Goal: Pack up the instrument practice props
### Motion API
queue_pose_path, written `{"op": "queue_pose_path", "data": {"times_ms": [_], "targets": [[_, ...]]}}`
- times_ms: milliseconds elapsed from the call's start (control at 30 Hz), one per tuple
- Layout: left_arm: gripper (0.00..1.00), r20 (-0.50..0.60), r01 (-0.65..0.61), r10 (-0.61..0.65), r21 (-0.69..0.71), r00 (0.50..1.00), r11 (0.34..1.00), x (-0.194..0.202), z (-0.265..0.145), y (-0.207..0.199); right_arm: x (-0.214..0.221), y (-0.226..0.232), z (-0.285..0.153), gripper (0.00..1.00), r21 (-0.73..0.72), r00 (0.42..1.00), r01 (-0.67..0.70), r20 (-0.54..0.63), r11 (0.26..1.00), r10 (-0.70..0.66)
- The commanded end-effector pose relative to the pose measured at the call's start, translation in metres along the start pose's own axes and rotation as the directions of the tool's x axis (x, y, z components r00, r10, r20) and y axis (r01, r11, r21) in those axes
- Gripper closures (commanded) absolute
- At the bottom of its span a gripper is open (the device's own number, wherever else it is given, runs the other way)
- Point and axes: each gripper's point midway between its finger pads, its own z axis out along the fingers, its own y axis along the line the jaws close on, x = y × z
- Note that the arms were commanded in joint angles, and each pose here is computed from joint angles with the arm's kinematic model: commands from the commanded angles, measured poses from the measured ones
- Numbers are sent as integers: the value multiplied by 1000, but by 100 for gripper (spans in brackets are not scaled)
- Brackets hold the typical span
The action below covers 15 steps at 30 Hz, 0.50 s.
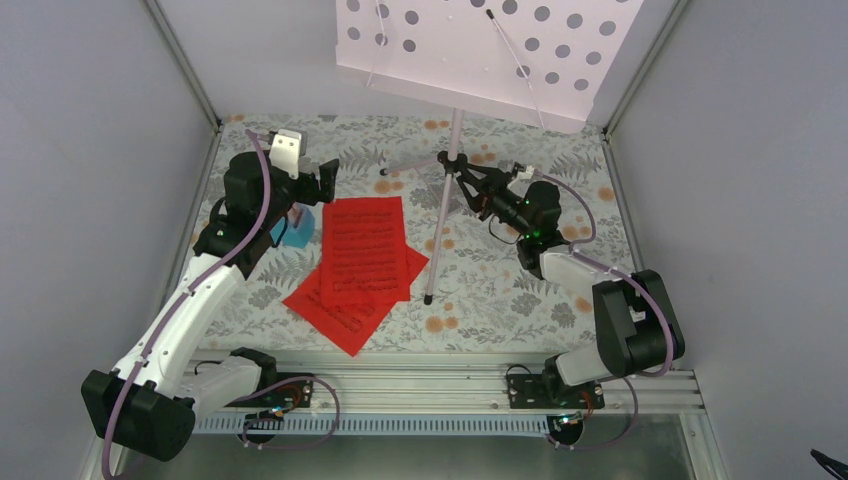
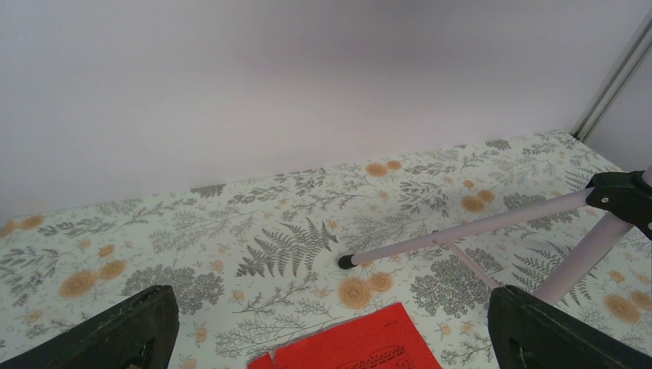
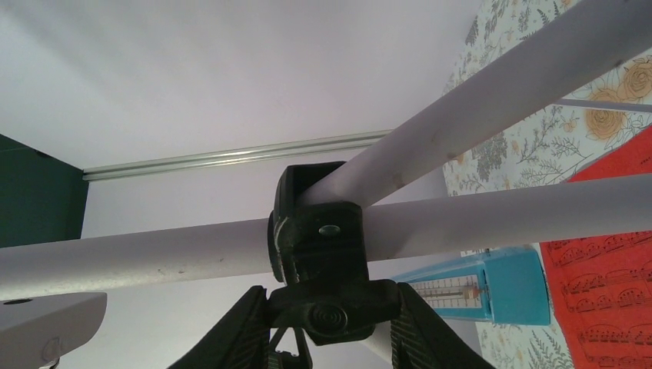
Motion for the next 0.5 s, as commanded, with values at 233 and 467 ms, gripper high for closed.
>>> {"op": "queue_pose_path", "data": {"times_ms": [233, 467], "targets": [[0, 21, 9, -9, 9, 1000, 1000, -8, -2, -1, -5, 15, 0, 71, -19, 987, 155, 48, 988, -154], [0, 18, 10, -10, 11, 1000, 1000, -7, -2, -2, -9, 10, -5, 71, 41, 958, 272, 80, 961, -275]]}}
